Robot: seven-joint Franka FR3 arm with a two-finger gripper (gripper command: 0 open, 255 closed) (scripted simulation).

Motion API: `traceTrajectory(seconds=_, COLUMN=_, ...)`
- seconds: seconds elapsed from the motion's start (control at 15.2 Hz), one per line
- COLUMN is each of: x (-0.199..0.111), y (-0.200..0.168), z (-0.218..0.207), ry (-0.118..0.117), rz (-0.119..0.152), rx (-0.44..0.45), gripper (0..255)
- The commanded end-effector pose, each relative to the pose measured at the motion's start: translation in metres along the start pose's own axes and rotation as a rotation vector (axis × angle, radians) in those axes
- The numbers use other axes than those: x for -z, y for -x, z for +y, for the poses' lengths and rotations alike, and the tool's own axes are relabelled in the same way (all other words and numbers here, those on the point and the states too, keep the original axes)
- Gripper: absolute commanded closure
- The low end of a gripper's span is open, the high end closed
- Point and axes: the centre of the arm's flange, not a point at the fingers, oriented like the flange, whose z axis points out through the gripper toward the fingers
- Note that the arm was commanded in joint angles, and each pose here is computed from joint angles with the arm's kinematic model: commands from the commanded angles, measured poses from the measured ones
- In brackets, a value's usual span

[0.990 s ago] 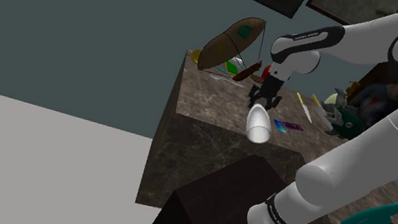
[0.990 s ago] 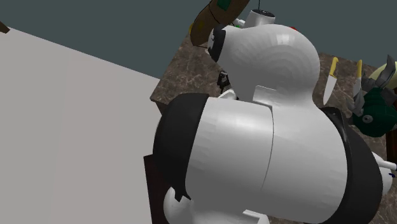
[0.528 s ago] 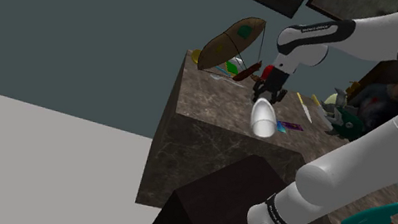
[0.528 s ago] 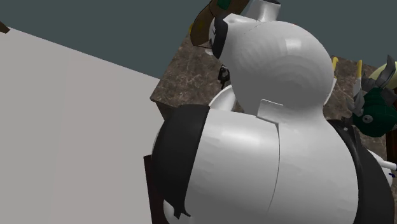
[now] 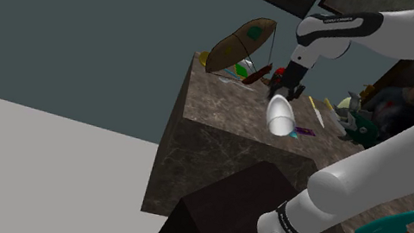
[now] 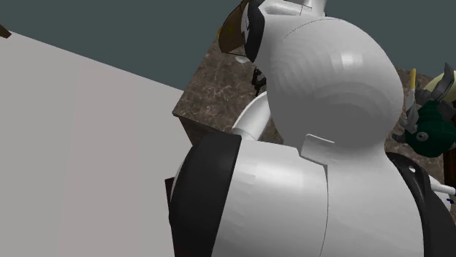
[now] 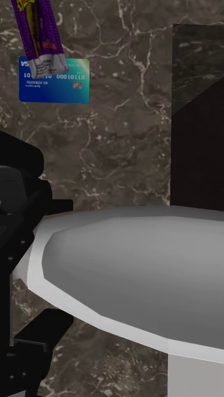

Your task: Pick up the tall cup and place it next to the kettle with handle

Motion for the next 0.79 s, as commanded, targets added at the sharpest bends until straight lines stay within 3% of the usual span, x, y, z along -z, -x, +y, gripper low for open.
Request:
traceTrajectory(seconds=0.0, x=0.011, y=0.003, z=0.000, ry=0.000, rz=0.000, rx=0.000, gripper=255)
traceTrajectory(seconds=0.73, x=0.067, y=0.019, z=-0.003, ry=0.000, rz=0.000, rx=0.000, gripper=255)
